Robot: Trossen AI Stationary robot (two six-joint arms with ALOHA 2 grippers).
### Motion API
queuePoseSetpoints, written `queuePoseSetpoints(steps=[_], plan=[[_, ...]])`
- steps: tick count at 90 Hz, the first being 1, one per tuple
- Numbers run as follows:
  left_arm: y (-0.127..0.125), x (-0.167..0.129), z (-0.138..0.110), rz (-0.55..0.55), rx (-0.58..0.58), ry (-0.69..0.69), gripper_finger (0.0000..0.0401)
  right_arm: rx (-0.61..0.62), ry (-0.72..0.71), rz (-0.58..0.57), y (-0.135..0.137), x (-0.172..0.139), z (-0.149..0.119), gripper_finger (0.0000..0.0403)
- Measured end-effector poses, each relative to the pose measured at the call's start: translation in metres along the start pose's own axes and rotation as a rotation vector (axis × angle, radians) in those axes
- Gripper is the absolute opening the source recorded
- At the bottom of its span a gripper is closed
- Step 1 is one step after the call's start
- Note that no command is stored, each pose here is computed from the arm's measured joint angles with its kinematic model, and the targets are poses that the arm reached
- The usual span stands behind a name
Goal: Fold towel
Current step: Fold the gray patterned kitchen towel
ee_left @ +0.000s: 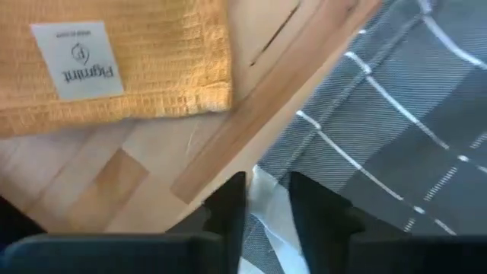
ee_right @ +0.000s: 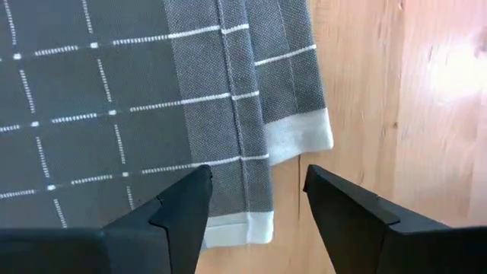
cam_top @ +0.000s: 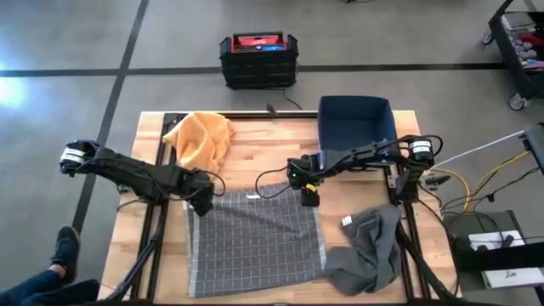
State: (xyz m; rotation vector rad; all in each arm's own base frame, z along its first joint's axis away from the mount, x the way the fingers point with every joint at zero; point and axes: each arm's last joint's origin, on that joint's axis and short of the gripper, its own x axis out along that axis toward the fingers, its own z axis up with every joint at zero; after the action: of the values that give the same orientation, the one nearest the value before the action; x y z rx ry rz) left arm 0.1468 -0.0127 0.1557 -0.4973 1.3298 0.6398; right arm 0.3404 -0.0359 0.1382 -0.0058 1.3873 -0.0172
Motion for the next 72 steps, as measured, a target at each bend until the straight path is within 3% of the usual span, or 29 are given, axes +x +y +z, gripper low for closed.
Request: queuePoseSetpoints(steps=[17,40,72], plan=[[0.001,0.001,-0.001,0.007,0.010,0.005,0.0007,-0.005,0.065,0.000,0.001,0.011,-0.013,0.0185],[0.000,-0.001,0.000,0.002,0.010,0.001,0.0002,-0.031,0.081,-0.016,0.001,0.015,-0.020,0.0149],[-0.003,-0.022,0.004,-0.002,0.027,0.000,0.0001,-0.059,0.060,-0.023,0.000,0.010,-0.012,0.0023]])
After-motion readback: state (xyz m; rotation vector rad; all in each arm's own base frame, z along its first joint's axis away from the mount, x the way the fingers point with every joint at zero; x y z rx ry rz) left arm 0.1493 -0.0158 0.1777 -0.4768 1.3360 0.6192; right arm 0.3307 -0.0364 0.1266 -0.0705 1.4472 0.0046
